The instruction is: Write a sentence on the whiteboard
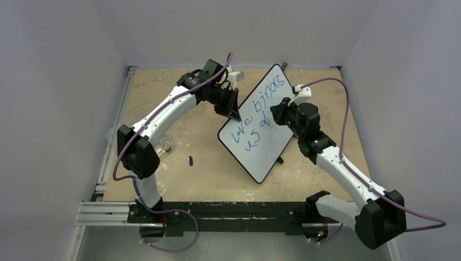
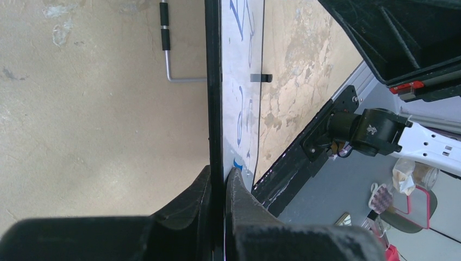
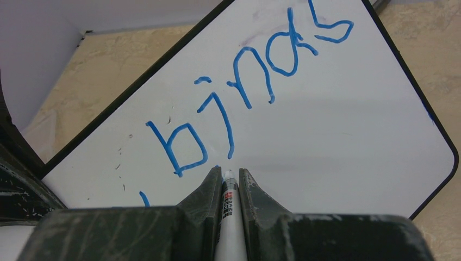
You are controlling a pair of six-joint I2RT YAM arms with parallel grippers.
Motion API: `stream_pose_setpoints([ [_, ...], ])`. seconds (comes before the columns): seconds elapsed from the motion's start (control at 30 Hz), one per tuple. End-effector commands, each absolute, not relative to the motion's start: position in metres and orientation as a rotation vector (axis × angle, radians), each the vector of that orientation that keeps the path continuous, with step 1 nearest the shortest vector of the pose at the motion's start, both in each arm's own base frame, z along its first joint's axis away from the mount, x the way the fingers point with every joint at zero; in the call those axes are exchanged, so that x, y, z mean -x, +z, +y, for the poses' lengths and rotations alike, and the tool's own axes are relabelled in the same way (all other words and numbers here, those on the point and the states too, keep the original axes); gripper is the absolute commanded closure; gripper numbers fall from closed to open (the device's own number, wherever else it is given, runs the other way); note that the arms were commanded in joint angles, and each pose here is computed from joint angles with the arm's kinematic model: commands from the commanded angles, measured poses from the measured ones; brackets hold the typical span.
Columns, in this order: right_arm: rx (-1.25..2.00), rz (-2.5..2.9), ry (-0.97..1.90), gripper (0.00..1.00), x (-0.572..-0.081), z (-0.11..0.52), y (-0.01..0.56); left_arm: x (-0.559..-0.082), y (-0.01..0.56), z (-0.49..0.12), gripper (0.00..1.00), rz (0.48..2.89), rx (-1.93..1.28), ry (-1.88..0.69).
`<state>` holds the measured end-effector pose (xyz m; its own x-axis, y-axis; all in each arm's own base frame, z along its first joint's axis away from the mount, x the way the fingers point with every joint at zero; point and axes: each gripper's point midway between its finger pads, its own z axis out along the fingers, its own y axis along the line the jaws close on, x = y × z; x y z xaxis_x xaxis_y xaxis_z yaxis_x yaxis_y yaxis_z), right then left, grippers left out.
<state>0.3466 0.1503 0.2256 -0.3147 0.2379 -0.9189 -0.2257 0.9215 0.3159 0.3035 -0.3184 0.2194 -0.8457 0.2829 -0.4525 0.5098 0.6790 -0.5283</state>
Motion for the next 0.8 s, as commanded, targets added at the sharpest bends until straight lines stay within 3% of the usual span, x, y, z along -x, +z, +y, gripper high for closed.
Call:
stream_pose_setpoints([
  [0.0, -0.004, 1.770, 0.441, 1.00, -0.358, 0.151, 0.255, -0.299, 0.199, -0.308, 1.00, 2.566, -0.750, -0.773],
  [0.77, 0.005, 1.822, 0.419, 1.00, -0.377, 0.156, 0.229, -0.300, 0.197, -0.307, 1.00, 2.568, -0.754, -0.767],
])
